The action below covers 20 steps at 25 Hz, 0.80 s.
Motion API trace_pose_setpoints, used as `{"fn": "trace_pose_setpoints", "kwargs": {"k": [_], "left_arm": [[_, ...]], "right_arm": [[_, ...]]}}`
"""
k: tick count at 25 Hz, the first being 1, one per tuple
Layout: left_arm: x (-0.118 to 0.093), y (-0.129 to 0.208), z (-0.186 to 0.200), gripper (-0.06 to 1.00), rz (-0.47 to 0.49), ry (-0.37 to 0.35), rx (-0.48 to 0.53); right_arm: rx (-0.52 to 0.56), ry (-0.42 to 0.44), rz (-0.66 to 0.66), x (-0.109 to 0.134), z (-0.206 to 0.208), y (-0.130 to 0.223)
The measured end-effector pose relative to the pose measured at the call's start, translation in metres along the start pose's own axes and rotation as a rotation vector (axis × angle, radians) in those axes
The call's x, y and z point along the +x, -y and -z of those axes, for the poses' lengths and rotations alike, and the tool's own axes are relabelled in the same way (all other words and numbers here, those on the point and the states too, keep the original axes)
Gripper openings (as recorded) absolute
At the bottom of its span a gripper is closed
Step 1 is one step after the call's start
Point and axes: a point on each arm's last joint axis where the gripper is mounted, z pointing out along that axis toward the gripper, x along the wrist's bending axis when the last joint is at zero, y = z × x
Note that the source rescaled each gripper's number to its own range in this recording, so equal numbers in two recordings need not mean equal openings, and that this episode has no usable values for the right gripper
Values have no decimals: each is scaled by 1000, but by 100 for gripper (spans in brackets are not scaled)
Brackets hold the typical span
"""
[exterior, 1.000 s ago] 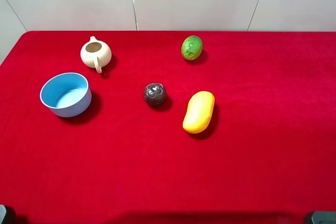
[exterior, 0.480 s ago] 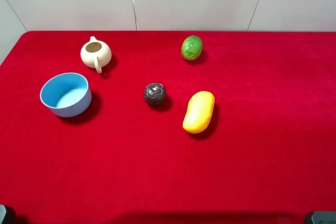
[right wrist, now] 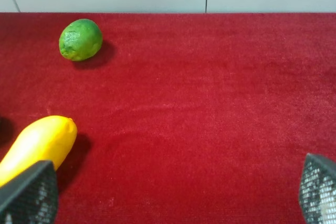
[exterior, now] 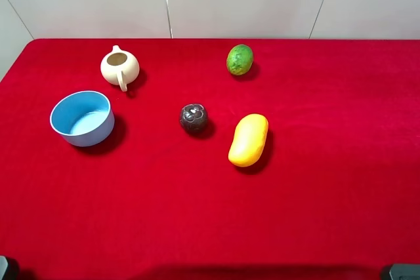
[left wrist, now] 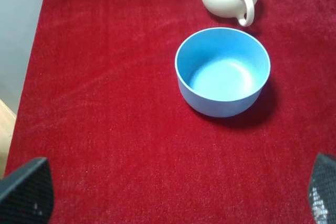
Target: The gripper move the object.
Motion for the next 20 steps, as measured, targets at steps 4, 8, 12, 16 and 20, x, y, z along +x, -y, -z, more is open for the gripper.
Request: {"fn": "trace_pose_setpoints", "kwargs": {"k": [4,8,12,16,20], "left_arm": [[0,0,0,100,-1,0,0],[0,0,0,100,-1,0,-1],[0,0,0,100,-1,0,-2],[0,0,0,100,-1,0,-2],[0,0,0,100,-1,0,-2]], "right_arm": [[0,0,0,0,0,0],[0,0,0,0,0,0],[0,0,0,0,0,0],[0,0,0,0,0,0],[0,0,0,0,0,0]]}}
